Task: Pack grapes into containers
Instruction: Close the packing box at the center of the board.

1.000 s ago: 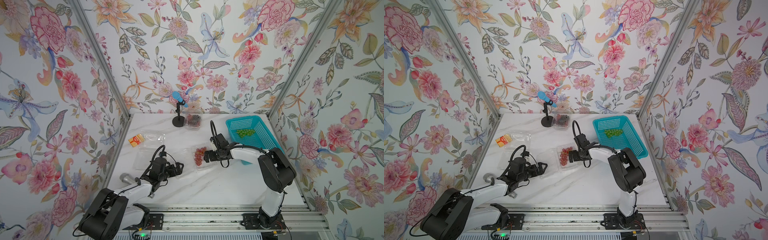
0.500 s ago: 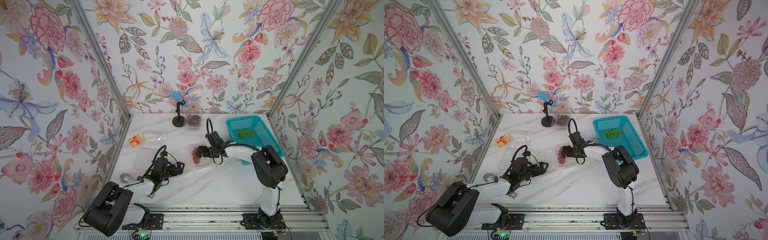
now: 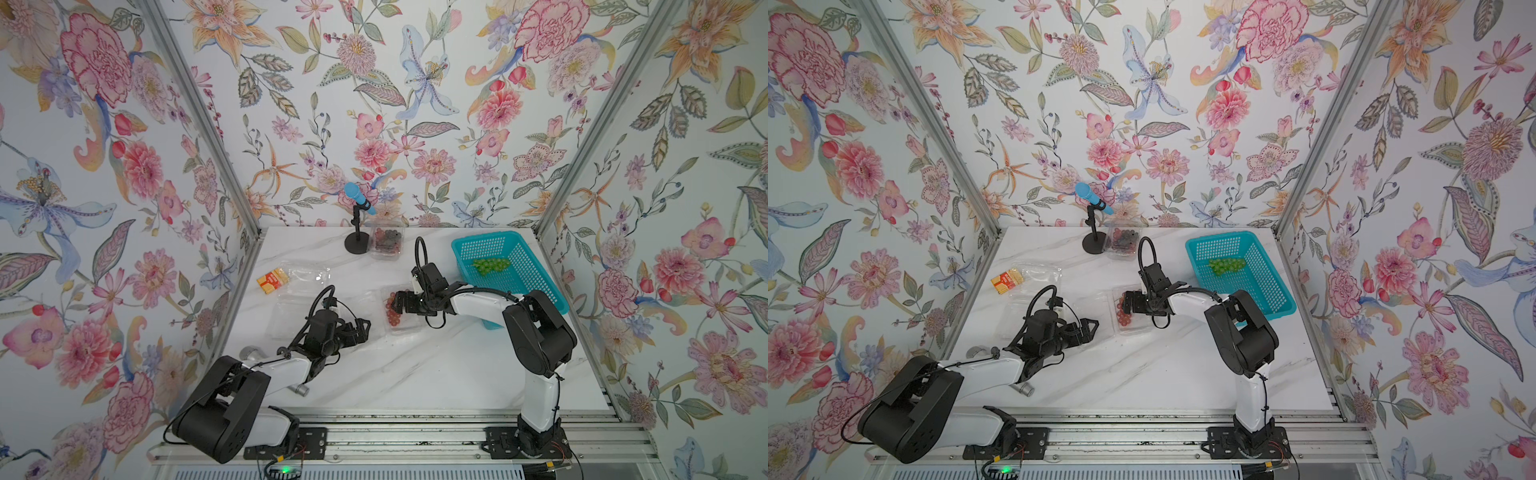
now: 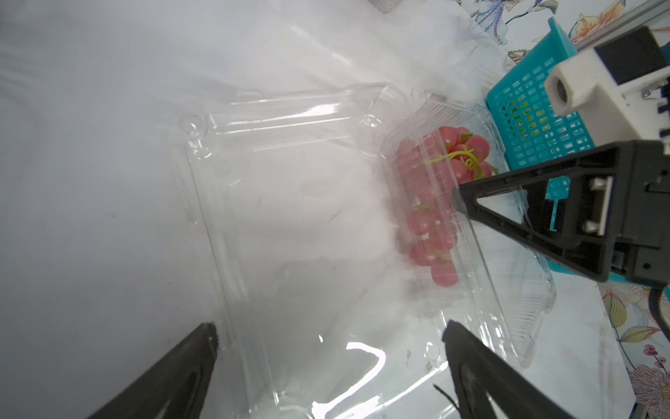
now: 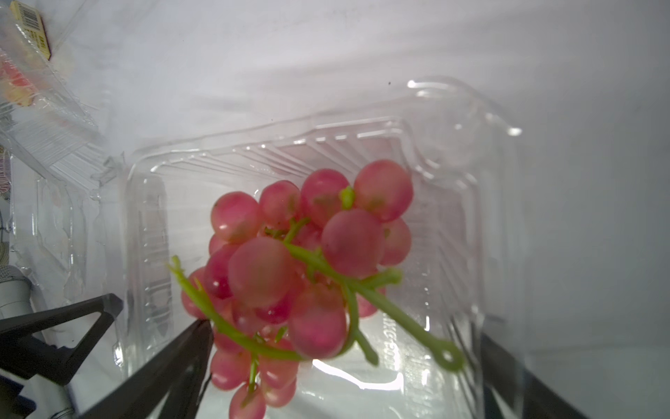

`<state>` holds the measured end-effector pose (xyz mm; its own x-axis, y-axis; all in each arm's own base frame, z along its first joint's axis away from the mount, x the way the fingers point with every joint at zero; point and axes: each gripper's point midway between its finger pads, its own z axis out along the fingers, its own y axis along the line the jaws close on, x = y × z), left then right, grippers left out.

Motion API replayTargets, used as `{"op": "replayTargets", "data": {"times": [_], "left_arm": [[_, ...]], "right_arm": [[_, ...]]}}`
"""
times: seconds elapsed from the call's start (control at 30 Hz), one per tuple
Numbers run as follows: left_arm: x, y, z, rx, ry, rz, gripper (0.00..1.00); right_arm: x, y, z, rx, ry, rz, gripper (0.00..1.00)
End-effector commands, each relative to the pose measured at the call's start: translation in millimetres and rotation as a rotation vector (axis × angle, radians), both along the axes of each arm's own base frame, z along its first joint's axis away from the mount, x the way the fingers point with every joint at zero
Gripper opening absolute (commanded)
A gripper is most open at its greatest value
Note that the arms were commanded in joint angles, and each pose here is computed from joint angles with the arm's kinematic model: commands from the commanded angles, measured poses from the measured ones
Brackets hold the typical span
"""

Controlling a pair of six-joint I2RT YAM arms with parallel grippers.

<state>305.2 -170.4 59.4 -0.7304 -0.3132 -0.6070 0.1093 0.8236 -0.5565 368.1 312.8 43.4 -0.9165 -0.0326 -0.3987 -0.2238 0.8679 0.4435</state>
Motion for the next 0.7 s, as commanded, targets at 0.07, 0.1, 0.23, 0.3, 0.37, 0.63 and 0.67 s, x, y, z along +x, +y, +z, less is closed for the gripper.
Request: {"op": "replayTargets", "data": {"times": [0.07,0.1,0.23,0.3,0.37,0.63,0.67], "left_arm": [[20,-6,44,0.022,-0.110,-0.008,1.00],[22,-7,49,0.027,-0.117,-0.014,1.00],[27,-8,62,0.033,-0.138,-0.014,1.00],[28,-8,69,0.031,-0.151,-0.011,1.00],[29,-8,76,0.026,-0.165,-0.008,1.00],[31,-10,99,0.008,-0.205,-0.008,1.00],[31,-10,102,0.007,-0.211,-0.010,1.00]], "right_arm": [[-15,-5,-13,-0.037,0.041,0.016,1.00],[-14,-6,-13,-0.039,0.036,0.014,0.99],[-11,-7,-14,-0.051,0.027,0.008,1.00],[-12,-7,-14,-0.054,0.025,0.009,0.99],[-12,-8,-14,-0.056,0.026,0.008,1.00],[-20,9,-12,-0.043,0.025,0.045,1.00],[-21,12,-12,-0.039,0.026,0.048,1.00]]}}
